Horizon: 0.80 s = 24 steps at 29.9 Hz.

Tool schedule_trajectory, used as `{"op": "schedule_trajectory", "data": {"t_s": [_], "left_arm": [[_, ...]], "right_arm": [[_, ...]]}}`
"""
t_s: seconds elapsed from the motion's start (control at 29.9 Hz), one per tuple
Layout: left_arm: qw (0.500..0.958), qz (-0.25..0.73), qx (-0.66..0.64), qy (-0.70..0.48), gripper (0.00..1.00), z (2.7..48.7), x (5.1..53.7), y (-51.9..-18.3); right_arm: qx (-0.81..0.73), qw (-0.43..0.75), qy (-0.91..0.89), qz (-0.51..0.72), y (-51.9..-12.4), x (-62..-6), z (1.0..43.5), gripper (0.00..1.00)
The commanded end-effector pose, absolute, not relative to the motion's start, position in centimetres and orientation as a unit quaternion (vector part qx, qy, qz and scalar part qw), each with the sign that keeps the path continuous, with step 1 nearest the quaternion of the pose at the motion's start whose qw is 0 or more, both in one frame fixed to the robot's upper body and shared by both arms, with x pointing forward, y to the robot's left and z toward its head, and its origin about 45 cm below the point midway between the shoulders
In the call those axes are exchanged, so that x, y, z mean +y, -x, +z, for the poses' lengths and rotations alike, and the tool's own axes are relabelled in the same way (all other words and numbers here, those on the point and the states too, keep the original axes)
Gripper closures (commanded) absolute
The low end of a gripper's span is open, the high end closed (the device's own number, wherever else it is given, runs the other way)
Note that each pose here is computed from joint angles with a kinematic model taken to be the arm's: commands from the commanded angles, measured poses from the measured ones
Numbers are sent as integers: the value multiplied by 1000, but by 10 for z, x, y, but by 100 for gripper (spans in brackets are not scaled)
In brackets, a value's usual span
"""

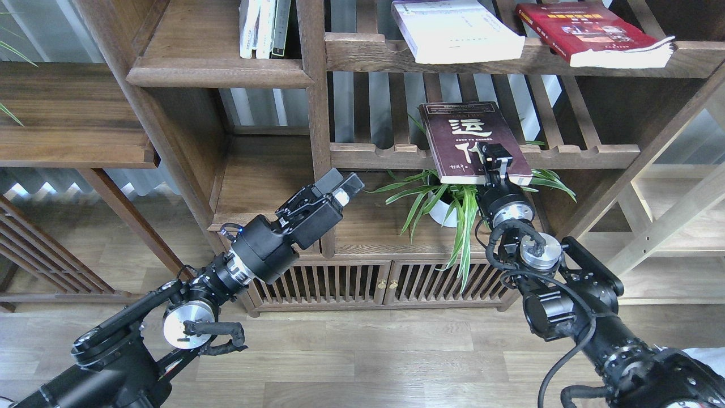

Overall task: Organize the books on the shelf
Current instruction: 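Lower the right gripper and grip the bottom edge of the maroon book, then tilt and pull the maroon book off the shelf with the right gripper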

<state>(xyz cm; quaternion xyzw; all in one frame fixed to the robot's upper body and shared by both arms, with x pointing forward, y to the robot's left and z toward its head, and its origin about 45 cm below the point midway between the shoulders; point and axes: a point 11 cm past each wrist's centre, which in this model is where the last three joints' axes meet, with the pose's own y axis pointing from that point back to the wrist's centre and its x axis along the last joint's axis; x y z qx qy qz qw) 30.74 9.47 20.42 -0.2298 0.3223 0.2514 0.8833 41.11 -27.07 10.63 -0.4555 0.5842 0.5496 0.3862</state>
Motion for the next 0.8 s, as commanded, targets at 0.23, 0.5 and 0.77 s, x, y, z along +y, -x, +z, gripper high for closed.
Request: {"op": "schedule_trajectory", "data": {"t_s": [0.23,0.5,0.77], "left_arm": [[884,250,322,230,0,205,94,-307],[884,250,322,231,0,206,94,-307],[884,249,322,231,0,205,94,-307]], "right_arm": [[583,387,457,549,-412,-270,107,56],[582,390,458,547,-412,-271,108,74],[563,412,476,535,-411,-271,112,96]]}}
